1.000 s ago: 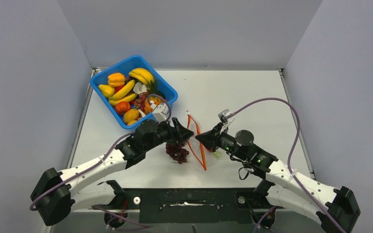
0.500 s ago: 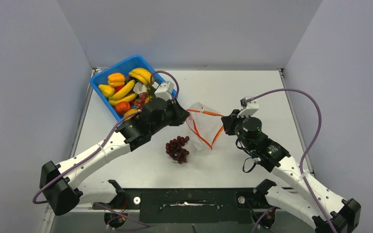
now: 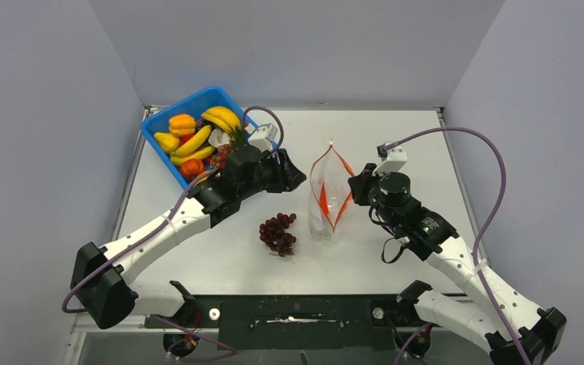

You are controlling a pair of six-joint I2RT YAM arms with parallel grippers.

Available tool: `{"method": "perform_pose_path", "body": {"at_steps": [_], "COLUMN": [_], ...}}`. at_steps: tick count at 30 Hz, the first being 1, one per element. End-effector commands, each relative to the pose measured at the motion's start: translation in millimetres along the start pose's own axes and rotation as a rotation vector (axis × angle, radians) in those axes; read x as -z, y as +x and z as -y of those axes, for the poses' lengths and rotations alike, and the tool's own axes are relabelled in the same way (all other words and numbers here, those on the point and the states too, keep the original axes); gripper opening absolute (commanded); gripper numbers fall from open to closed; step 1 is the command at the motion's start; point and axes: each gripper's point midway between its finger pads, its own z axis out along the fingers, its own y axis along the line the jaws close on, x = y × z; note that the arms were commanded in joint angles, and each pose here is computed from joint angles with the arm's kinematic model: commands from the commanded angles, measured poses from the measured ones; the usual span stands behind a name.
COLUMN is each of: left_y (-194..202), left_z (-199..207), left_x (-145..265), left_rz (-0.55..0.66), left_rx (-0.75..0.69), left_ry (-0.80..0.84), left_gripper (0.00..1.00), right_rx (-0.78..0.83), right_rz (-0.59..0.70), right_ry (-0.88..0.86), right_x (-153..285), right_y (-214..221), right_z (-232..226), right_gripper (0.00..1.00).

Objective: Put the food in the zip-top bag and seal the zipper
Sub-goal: Open the zipper of the food storage bag.

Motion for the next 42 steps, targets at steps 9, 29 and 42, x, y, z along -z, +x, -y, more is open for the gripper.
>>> {"method": "perform_pose_path", "body": {"at_steps": [9,29,42], "left_y": [21.2,128.5,151.0], "left_z": [-38.9,-110.0,-156.3], "left_x": [42.4,18.5,-6.6], "left_rz": [0.013,-0.188,-0.314], "left_rx": [-0.096,-0.163,-0.248], "left_ry": [-0.111,-0.425,-0.563], "left_gripper": [0.66,0.73,0.77], "right_rx": [-0.016,-0.032,-0.046], "right_rz": [0.065,0.063,0.064], "right_ry": [-0.056,-0.106,-0.118], "right_x": [18.8,18.1,19.6], "right_y": [-35.8,-26.7,-23.3], "right_z": [-13.8,-20.0,-21.4], "right_gripper": [0.0,0.0,0.0]}}
